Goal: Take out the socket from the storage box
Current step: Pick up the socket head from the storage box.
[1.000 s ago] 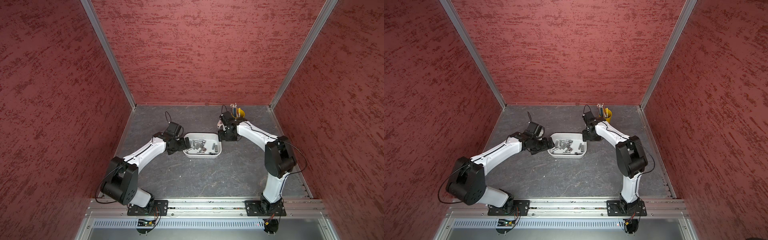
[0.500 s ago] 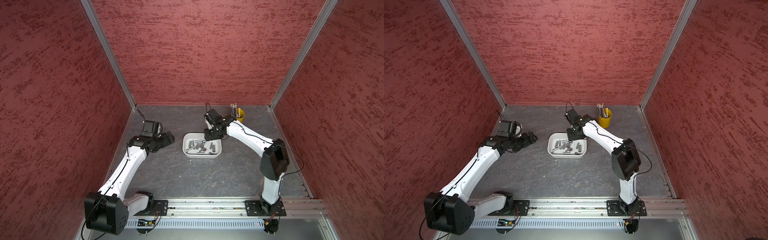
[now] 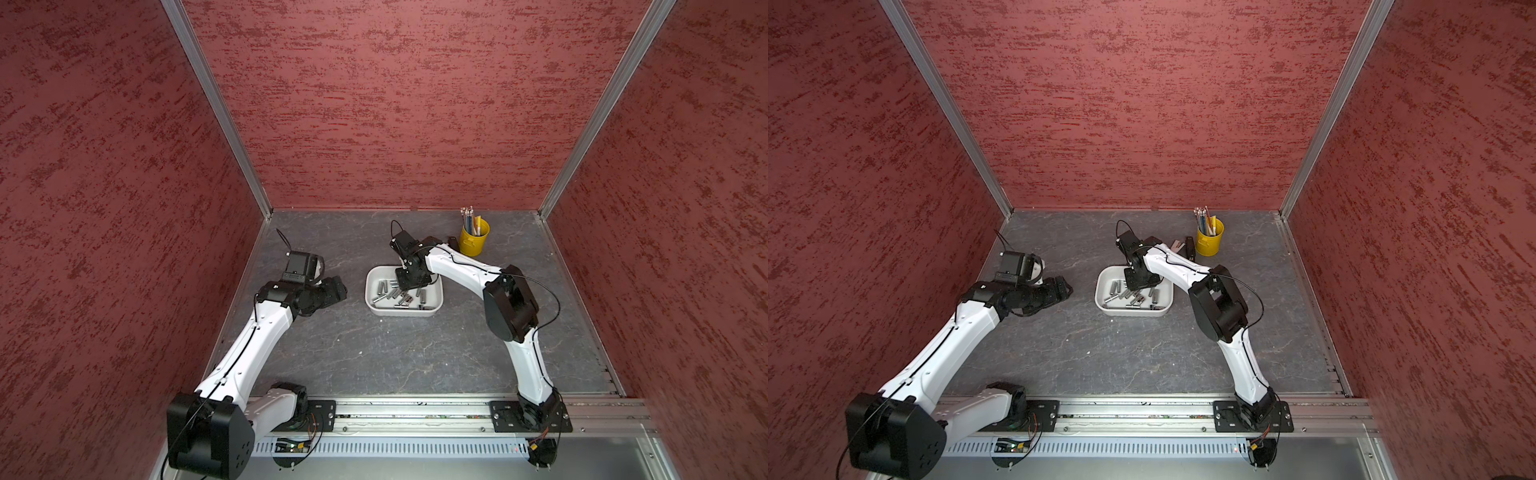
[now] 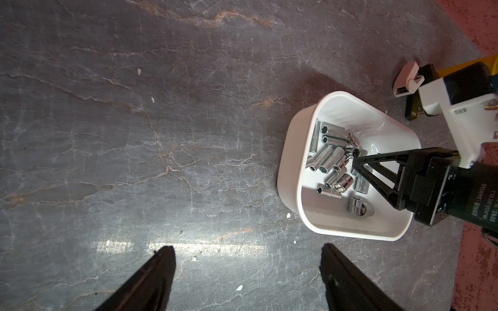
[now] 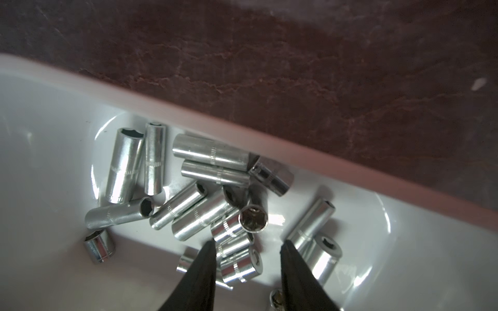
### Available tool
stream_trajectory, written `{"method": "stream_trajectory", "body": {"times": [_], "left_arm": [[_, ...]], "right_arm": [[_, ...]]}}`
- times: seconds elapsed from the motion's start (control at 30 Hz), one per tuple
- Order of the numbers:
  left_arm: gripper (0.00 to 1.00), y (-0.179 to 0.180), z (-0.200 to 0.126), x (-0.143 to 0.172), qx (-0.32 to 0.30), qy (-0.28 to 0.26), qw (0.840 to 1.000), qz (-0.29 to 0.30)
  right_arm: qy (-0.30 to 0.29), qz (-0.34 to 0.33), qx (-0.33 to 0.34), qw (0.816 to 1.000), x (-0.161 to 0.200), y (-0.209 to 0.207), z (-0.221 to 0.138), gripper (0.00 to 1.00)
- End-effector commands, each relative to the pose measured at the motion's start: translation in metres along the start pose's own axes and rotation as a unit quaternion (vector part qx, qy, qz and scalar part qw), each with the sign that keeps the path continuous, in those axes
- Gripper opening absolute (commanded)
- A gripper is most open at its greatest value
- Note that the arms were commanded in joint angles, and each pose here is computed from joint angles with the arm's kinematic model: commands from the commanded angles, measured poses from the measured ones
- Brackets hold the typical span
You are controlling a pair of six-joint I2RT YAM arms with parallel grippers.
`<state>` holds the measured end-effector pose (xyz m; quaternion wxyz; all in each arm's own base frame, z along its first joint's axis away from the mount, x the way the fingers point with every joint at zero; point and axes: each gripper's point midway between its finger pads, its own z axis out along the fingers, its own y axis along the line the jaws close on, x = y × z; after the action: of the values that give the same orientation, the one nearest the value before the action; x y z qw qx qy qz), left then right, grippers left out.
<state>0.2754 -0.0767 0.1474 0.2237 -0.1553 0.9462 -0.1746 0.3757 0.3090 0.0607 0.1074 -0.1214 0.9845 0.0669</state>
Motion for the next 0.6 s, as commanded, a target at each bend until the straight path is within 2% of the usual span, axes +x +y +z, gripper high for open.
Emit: {"method": "stream_trajectory", "body": {"times": [0.0,0.57], "left_arm": [[0.87,0.000,0.000,0.002,0.002,-0.004,1.000,0.009],[0.87,-0.001,0.004,0.003,-0.002,0.005,1.000,0.011]], "right_arm": [[-0.011,0.010,0.028,1.000,-0.011,-0.009,0.002,0.41],[0.001,0.016,0.038,0.999,-0.010,-0.011,0.021,0.34]]}}
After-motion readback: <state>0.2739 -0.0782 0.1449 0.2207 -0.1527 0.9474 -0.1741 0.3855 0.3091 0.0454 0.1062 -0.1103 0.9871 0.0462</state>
